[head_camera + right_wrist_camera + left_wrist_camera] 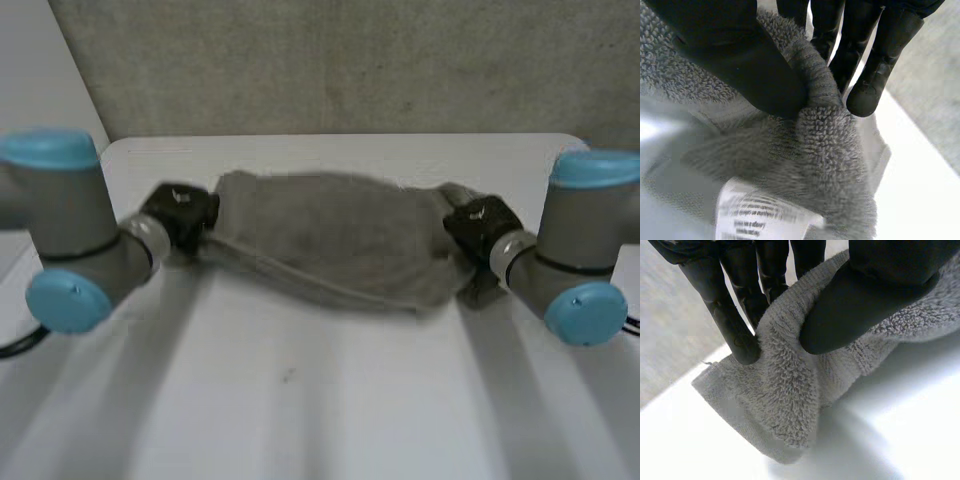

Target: Fold the towel.

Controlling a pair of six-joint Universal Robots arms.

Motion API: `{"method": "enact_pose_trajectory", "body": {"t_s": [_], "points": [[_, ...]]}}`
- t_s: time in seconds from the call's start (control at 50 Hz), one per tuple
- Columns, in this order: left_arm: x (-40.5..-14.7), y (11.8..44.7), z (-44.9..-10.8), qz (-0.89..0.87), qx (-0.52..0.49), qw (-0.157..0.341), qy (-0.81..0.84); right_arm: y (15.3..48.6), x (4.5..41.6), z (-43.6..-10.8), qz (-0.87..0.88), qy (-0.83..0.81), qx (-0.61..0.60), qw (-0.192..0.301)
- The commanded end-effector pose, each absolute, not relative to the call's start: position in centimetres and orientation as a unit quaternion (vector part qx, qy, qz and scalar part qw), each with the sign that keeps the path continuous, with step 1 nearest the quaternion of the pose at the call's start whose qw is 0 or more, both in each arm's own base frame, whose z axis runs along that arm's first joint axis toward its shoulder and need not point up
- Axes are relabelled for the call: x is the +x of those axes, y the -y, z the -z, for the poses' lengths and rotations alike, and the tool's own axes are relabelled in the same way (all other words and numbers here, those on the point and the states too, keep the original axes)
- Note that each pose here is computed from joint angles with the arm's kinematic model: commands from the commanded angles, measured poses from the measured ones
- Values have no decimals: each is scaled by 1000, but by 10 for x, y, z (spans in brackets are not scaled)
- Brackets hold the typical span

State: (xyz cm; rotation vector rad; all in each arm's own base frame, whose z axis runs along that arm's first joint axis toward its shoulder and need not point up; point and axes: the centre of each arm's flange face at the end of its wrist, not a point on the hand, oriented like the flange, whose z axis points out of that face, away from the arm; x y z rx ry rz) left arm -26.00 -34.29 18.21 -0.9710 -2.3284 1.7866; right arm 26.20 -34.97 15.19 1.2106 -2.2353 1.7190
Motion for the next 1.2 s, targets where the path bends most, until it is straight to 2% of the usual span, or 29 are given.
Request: {"method": "enact_pose_trajectory", "body": {"t_s": [0.02,0.08,0.12,0.18,0.28,0.4,0.44,0.46,0.5,0.56,0.6,0.72,0.82,0.88,0.96,1.2], "points": [[-255,319,-164,-545,-352,9,761,358,246,-145,-550,746,372,48],[-254,312,-178,-557,-351,10,753,357,241,-164,-566,746,348,42],[-257,303,-191,-568,-353,13,743,349,237,-182,-578,752,315,22],[-261,298,-197,-574,-357,17,737,343,235,-188,-581,756,302,12],[-269,290,-207,-586,-362,26,725,313,231,-203,-580,762,286,-9],[-272,295,-211,-592,-359,26,721,293,231,-204,-574,767,287,-21],[-273,301,-219,-604,-351,28,715,274,246,-209,-575,766,281,-59],[-274,301,-219,-604,-351,28,715,274,246,-209,-575,766,281,-59],[-276,306,-230,-618,-333,40,711,257,265,-211,-571,769,264,-112],[-277,309,-236,-625,-321,48,710,250,273,-211,-565,773,252,-138],[-278,313,-250,-638,-296,67,708,242,286,-204,-552,781,232,-177],[-280,318,-270,-650,-268,89,706,228,322,-177,-523,786,244,-221],[-281,320,-279,-656,-258,97,703,236,334,-156,-522,787,244,-220],[-280,322,-280,-657,-249,102,704,245,335,-145,-532,790,229,-200],[-276,326,-278,-653,-225,115,714,265,328,-133,-569,788,187,-146],[-261,337,-274,-651,-206,101,724,292,303,-148,-606,774,150,-105]]}}
